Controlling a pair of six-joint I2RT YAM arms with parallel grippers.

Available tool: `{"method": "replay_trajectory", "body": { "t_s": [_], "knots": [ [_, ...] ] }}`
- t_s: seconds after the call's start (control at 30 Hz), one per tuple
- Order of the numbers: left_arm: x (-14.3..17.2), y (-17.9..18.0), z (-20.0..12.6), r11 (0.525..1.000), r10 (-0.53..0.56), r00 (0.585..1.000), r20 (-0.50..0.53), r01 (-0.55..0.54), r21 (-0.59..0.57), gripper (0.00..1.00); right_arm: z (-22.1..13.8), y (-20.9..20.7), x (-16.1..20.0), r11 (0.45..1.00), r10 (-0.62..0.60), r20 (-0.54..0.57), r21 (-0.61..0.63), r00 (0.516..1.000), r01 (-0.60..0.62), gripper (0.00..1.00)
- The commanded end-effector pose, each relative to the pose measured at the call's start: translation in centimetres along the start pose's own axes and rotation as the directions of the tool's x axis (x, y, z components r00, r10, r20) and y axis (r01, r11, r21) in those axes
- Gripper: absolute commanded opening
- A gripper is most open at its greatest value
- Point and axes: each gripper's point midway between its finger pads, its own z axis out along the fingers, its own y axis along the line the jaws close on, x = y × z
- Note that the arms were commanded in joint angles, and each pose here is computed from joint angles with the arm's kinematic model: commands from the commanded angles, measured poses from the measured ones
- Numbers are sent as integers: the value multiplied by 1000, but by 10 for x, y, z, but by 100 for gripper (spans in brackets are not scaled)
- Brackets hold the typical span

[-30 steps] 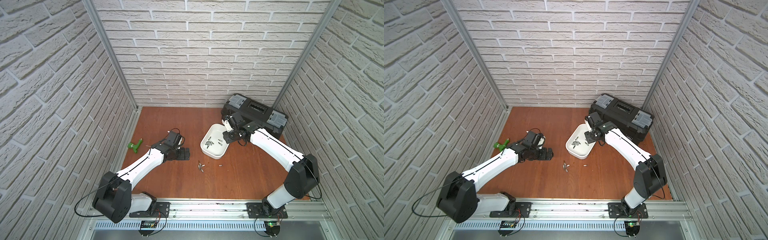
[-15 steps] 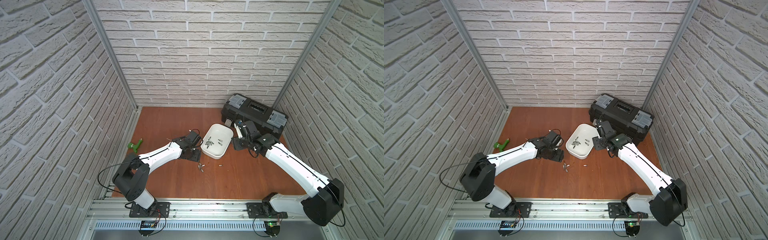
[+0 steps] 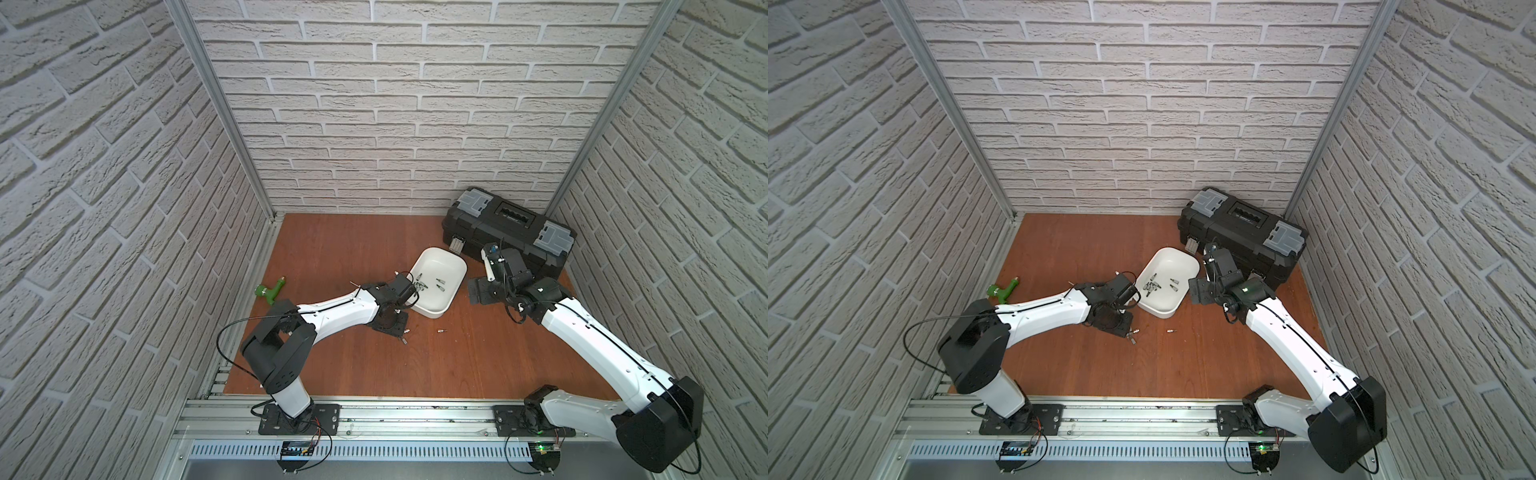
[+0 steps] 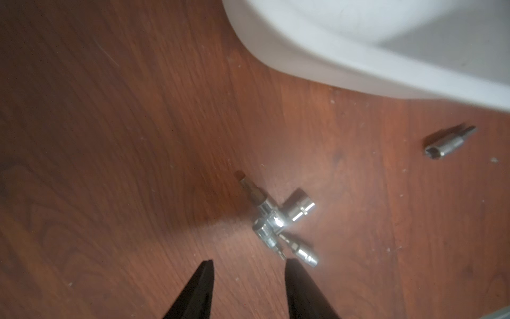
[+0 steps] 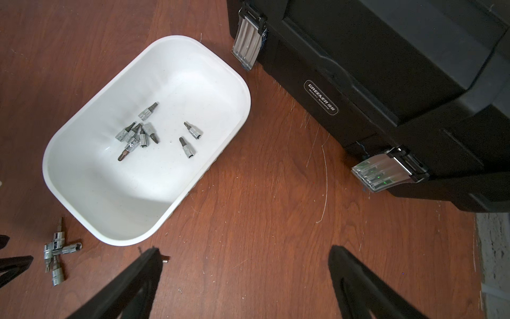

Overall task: Put the bit on the desktop into the storage box
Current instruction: Pick up the screwdriver bit from the center of the board.

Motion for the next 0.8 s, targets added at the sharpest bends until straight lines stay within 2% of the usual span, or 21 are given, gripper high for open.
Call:
{"method": "replay_trajectory", "body": {
  "t_s": [0.0, 0.13, 0.77],
  "knots": [
    [-2, -7, 3, 1000, -1, 1000, -15, 1, 12, 42, -4, -3, -7, 999, 33, 49, -5, 998, -33, 99],
    [-3, -10, 9, 1000, 3, 1000, -30, -3, 15, 36, -5, -8, -5, 999, 35, 52, 11, 998, -36, 99],
    [4, -13, 23, 1000, 10, 997, -73, -8, 23, 30, -4, -16, -3, 998, 36, 50, 41, 998, -38, 99]
  ]
}}
